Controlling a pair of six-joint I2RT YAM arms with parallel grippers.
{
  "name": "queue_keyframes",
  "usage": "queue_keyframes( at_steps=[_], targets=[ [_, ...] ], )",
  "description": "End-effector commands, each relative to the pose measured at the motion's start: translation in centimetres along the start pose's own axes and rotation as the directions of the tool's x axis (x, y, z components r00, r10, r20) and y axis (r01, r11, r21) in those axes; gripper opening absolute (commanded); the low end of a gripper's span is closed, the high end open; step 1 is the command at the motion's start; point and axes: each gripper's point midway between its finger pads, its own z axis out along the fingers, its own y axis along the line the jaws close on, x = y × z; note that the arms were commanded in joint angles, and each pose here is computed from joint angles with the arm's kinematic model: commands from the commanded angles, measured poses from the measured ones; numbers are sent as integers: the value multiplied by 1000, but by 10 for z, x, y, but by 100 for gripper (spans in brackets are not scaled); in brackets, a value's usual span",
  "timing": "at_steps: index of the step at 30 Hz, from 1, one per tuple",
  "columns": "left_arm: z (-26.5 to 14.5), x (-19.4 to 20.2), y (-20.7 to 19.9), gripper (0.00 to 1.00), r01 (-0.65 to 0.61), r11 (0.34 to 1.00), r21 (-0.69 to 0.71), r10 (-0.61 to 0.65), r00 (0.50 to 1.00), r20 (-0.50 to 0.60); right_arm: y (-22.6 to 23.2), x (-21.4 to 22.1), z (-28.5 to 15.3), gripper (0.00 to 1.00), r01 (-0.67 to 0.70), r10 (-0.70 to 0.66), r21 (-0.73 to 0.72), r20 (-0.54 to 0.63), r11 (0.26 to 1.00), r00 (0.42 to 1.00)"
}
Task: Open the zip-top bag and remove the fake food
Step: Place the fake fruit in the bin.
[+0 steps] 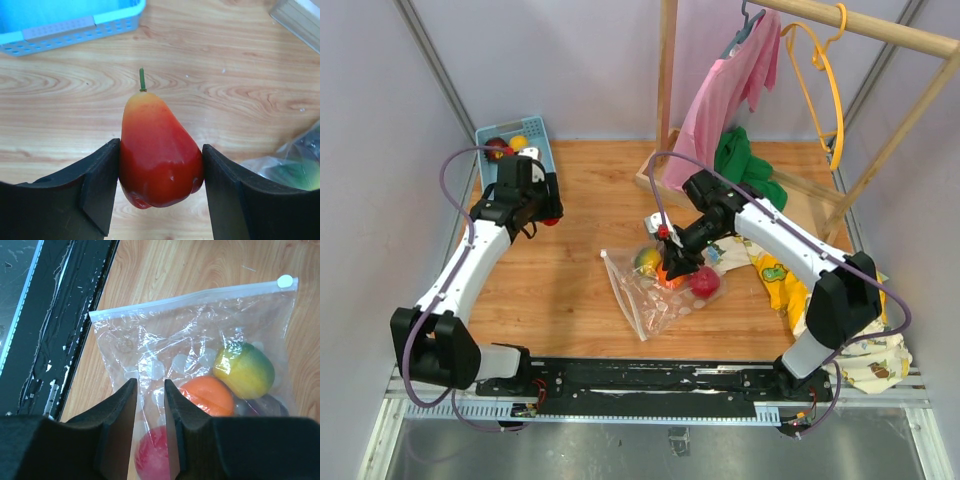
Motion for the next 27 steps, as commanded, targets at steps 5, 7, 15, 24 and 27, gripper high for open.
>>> queue_keyframes(
  at_steps=[5, 7, 15, 24, 27],
  targets=[
    [21, -52, 24, 0, 32, 999, -17, -30, 993, 110, -10, 10, -8, 29, -201, 204, 46, -81, 979, 976],
    [27, -59, 33, 0, 48, 998, -33, -44, 992, 122, -15, 12, -8, 29, -225, 230, 62, -92, 972, 969],
    [57, -80, 78, 0, 122, 982, -145, -96, 980, 176, -38, 9, -5, 28, -279, 289, 118, -79, 953, 954],
    [97, -99, 116, 0, 119, 951, -287, -54, 973, 224, -53, 9, 1, 28, -306, 315, 114, -70, 945, 946],
    [110, -104, 127, 0, 122, 939, -321, -52, 974, 221, -56, 9, 3, 28, -310, 319, 116, -73, 944, 945]
  ],
)
